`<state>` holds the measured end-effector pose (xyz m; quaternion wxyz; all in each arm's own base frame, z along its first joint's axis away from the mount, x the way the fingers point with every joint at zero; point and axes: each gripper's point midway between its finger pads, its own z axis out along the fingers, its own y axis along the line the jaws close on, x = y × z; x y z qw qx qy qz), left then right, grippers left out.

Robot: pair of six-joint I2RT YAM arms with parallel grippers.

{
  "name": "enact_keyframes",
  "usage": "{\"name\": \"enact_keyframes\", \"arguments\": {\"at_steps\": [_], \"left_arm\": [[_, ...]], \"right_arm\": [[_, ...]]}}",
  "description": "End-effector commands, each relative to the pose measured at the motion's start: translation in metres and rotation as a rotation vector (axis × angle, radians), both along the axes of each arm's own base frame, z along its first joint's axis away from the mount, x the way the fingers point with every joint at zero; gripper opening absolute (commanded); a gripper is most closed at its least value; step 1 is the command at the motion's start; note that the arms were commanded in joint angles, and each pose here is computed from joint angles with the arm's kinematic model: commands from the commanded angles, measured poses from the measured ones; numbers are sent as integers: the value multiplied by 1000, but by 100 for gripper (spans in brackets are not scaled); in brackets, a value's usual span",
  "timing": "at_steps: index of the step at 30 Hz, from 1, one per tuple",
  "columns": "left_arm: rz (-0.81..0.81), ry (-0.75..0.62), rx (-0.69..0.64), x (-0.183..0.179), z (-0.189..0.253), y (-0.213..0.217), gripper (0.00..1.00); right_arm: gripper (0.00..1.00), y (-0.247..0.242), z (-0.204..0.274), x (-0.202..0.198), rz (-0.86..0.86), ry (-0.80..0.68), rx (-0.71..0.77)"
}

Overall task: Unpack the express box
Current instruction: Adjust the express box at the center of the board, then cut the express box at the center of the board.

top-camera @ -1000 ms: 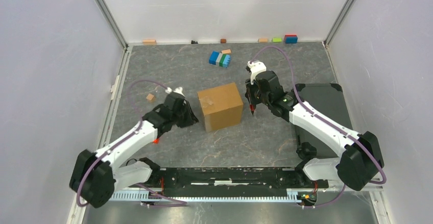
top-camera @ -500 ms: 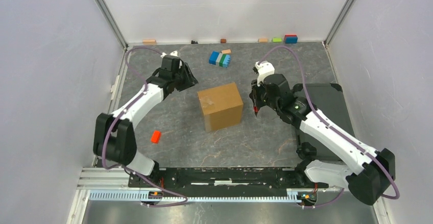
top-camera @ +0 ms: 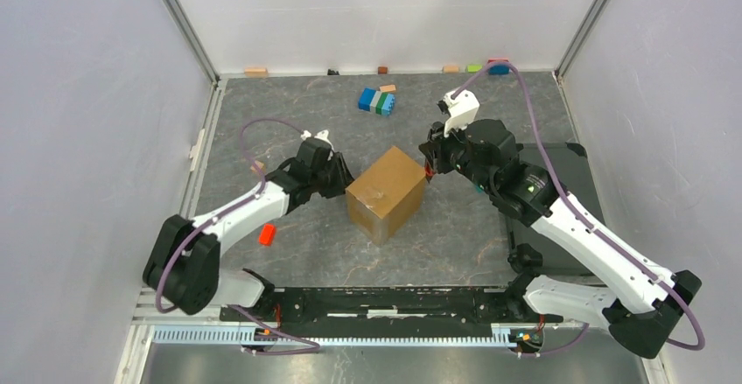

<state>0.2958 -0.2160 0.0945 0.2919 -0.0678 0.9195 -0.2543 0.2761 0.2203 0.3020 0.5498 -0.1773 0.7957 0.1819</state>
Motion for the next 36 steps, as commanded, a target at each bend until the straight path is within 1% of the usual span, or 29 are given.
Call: {"name": "enact_keyframes", "arguments": {"at_steps": [1,3,5,7,10,11,14,17,19,21,28,36], "left_arm": [[48,-73,-93,-9,25,-10,38],[34,-70,-103,-18,26,-9,38],[29,-83,-86,-23,31,-2,41],[25,-112,-53,-27,43,10,48],[9,-137,-46,-28,65,30,56],[-12,-156,-57,-28,75,33,60],[-100,-177,-114,-28,100,34,69],[-211,-182,-128,-27,114,26,73],[-290,-176,-150,-26,119,15,73],[-377,-143,-202,-28,120,1,71],[-559,-127,-302,-25,128,-42,72],[-713,-75,-330,-18,118,-85,67]], "right_arm": [[0,13,41,0,32,-104,54],[0,20,49,-4,59,-125,69],[0,27,55,-9,90,-147,82],[0,35,59,-14,124,-171,99],[0,47,68,-24,187,-216,144],[0,50,68,-28,205,-225,156],[0,62,73,-36,258,-267,208],[0,75,76,-41,305,-292,252],[0,83,76,-44,331,-295,272],[0,87,74,-45,343,-290,273],[0,90,81,-47,365,-306,281],[0,97,76,-52,392,-300,289]]}}
